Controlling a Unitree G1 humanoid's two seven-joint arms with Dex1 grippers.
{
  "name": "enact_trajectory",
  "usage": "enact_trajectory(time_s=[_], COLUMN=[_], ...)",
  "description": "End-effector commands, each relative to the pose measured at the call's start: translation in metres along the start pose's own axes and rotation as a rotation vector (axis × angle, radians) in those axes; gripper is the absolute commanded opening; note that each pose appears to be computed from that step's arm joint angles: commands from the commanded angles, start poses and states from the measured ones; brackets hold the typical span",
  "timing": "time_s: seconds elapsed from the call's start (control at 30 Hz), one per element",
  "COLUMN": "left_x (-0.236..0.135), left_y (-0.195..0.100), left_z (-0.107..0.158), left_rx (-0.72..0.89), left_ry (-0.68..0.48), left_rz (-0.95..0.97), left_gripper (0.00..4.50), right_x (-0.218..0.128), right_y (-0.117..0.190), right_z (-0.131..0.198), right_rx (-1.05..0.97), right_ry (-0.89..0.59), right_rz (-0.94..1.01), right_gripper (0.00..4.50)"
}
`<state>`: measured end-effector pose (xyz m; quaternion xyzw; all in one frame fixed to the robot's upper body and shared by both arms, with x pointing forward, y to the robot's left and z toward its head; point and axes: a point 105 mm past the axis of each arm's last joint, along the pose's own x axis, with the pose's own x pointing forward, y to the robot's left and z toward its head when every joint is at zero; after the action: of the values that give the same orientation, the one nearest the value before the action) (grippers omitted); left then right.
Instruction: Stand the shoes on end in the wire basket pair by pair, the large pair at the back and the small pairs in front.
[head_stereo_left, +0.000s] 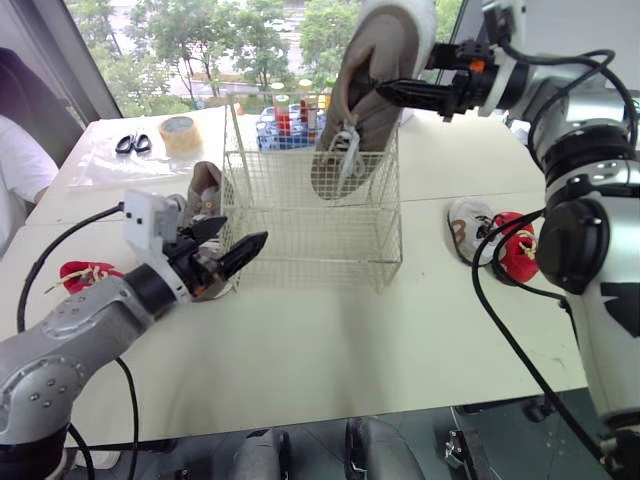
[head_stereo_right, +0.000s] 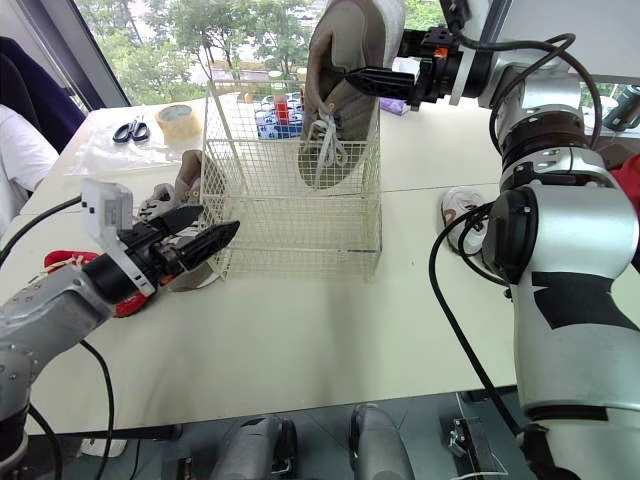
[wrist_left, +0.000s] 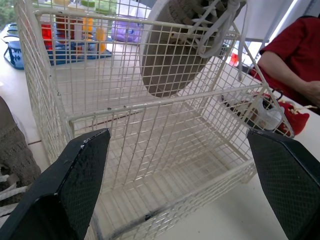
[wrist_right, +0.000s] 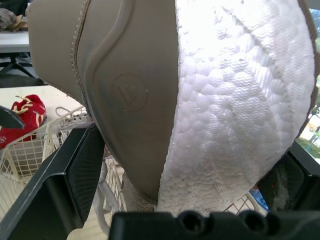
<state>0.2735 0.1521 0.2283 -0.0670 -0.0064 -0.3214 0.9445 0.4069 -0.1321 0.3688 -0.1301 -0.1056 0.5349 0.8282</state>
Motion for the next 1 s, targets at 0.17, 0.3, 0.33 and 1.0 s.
enact_trajectory(time_s=[0.17,0.3,0.33,1.0], left_x=[0.004,0.005,0.005,0.003], left_y=[-0.003,-0.002,-0.002,0.01], left_z=[0.002,0.001,0.001,-0.018], left_rx=[0.028,0.029,0.028,0.039], left_ry=[-0.012,-0.015,-0.015,0.023], left_rz=[-0.009,0.003,0.004,0.008], left_gripper=[4.5,4.5,4.5,4.5], right_x=[0.008,0.005,0.004,-0.032], right_y=[0.004,0.0,-0.001,-0.01], right_z=[0.003,-0.005,-0.004,-0.028], right_rx=[-0.03,0.096,0.108,-0.199], right_ry=[0.055,0.03,0.014,0.351], right_rz=[0.028,-0.015,-0.018,-0.04], right_gripper=[4.45,4.45,4.45,4.45])
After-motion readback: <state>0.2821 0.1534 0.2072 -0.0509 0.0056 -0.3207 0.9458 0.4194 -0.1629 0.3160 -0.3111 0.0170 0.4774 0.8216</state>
